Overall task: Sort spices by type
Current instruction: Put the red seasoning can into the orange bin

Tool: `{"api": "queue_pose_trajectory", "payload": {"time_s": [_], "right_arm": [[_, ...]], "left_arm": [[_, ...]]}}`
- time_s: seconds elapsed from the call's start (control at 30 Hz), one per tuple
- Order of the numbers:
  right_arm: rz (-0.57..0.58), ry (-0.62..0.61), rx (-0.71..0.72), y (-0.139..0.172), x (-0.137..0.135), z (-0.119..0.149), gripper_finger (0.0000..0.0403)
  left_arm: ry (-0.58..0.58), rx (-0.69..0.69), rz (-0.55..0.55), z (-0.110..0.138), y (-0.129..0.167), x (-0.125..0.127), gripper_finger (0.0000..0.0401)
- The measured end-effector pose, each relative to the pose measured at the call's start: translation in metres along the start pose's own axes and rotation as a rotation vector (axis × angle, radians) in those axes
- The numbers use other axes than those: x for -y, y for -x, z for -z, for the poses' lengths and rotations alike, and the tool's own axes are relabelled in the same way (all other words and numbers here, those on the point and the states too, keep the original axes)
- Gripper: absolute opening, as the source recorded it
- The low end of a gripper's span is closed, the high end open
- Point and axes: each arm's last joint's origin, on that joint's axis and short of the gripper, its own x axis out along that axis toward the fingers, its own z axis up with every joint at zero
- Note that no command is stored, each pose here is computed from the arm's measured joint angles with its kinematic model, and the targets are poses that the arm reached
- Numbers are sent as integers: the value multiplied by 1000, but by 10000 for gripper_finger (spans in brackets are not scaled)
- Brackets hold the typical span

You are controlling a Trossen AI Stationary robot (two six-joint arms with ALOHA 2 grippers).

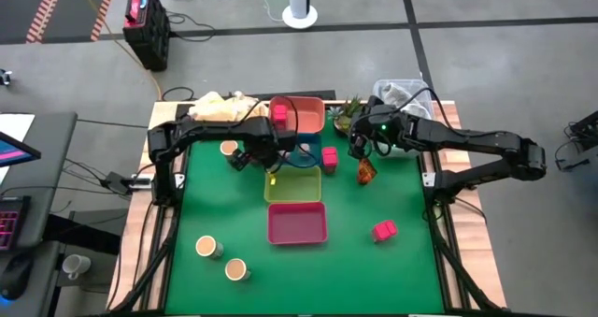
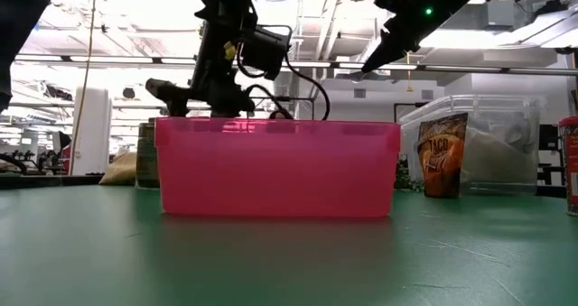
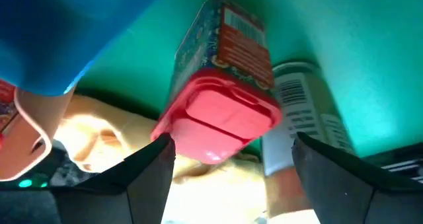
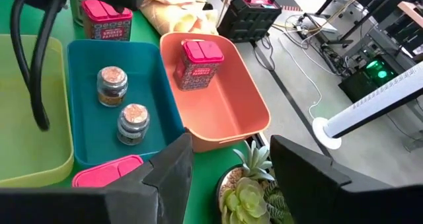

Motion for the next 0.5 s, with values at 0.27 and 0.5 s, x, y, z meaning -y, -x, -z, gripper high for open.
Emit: {"api": "queue_pose_trajectory", "payload": {"time_s": [0.27, 0.5], "right_arm": [[1, 0, 4, 0, 0, 0, 235], [0, 2, 4, 0, 0, 0, 235]], "left_arm": [[-103, -63, -98, -9, -14, 2, 276], [-107, -59, -96, -9, -14, 2, 260]]}}
